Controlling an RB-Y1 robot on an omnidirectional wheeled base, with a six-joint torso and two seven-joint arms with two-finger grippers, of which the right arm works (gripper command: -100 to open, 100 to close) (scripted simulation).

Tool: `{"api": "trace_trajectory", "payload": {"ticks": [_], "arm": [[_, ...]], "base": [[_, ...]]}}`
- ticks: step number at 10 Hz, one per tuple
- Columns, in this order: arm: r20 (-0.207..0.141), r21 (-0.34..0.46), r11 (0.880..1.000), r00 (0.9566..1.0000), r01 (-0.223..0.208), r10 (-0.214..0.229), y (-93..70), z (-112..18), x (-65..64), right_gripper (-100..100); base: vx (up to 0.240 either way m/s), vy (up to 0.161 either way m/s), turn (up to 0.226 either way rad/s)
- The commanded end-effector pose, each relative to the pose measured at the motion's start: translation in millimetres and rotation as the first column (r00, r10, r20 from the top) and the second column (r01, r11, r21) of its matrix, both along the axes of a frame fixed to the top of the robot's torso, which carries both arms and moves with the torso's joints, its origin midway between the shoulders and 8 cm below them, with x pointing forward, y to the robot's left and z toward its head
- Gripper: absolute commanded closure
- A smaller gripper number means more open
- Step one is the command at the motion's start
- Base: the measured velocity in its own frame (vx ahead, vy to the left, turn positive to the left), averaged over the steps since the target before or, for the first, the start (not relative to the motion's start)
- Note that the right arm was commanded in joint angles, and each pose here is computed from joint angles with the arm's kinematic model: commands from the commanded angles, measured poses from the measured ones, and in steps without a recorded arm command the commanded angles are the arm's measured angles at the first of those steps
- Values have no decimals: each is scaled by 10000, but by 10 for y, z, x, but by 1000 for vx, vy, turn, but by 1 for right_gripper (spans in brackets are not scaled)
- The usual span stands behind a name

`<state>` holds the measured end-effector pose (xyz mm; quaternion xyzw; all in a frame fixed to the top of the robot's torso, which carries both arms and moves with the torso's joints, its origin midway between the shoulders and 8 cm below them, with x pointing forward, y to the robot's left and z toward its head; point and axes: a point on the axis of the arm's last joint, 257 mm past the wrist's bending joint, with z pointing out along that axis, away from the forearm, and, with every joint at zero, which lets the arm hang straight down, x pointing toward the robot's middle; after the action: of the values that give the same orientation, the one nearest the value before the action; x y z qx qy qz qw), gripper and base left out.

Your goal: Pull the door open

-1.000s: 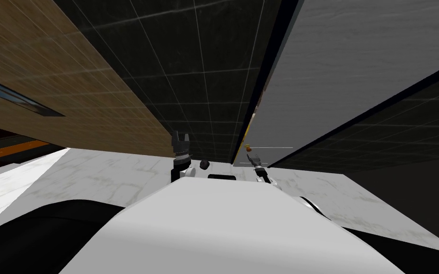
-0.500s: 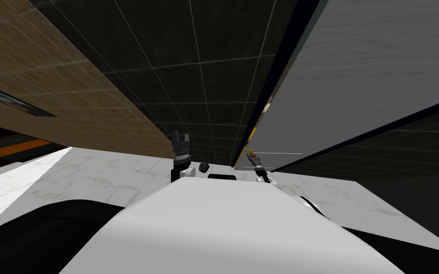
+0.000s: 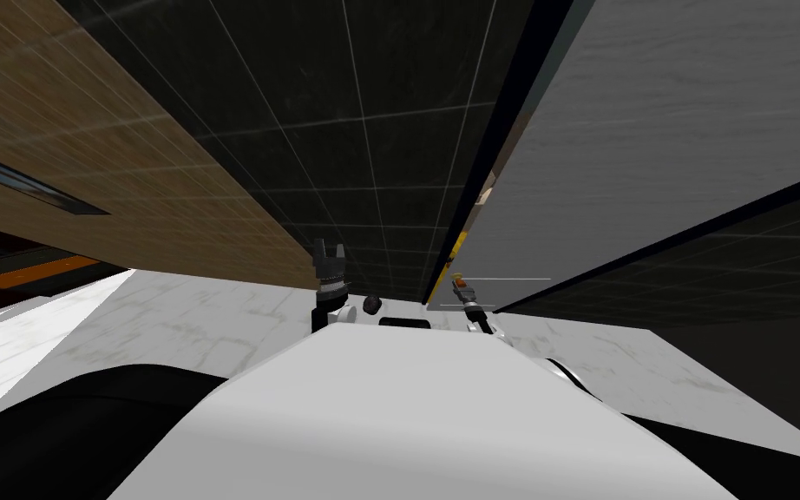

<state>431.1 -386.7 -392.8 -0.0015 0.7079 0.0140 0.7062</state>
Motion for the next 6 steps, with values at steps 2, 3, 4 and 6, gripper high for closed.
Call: {"api": "trace_trajectory", "payload": {"ticks": [2, 3, 4, 6], "arm": [[-9, 306, 9995, 10000, 16, -16, -1, -2, -1, 100], [-10, 457, 9990, 10000, 23, -23, -2, -1, 0, 100], [-11, 608, 9981, 10000, 30, -29, -2, 0, 1, 100], [-13, 1045, 9945, 10000, 50, -49, -3, 2, 3, 100]], "base": [[-4, -4, 9], [-14, -11, 22], [-13, -10, 18], [-20, -11, 26]]}}
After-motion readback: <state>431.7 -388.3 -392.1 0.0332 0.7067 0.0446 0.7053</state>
